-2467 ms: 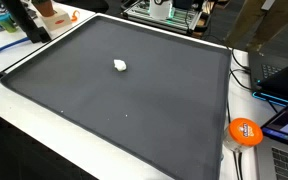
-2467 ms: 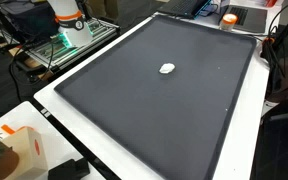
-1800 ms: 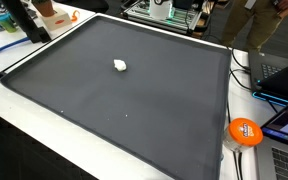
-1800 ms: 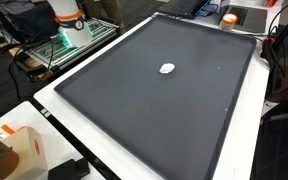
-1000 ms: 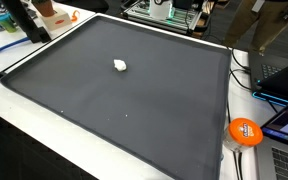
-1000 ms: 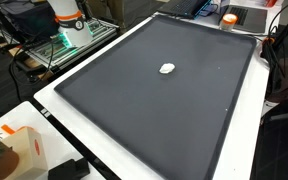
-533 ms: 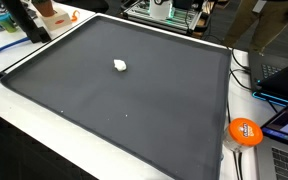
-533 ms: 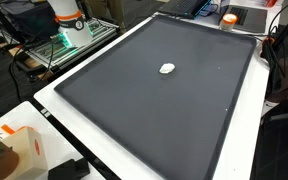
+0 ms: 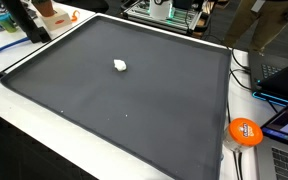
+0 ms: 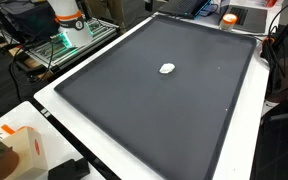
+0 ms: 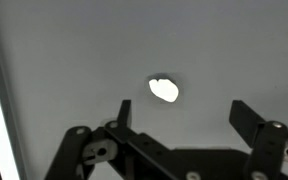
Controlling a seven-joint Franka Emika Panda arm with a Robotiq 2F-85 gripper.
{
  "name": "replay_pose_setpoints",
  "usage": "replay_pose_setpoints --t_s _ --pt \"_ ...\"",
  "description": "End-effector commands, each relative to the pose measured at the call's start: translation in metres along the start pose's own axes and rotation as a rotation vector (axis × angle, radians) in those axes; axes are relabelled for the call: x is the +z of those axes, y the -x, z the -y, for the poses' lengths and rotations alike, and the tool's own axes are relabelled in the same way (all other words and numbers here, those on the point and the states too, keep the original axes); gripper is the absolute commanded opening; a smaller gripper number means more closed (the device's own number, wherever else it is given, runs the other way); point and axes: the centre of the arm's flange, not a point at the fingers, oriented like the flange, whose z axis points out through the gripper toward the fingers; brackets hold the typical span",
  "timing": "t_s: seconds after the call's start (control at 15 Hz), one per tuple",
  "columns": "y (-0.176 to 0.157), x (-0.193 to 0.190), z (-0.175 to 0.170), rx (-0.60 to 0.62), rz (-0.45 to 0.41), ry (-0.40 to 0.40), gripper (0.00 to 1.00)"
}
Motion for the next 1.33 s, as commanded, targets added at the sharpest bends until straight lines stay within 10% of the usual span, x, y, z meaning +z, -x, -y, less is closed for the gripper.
replay_pose_setpoints --t_s 0.0,0.87,1.27 --pt "0.0 -0.001 0.0 0.0 0.0 0.0 1.0" --pt "-0.076 0.017 -0.01 0.107 0.266 -0.008 1.0" --pt "-0.075 0.028 -0.01 0.13 0.204 0.031 1.0"
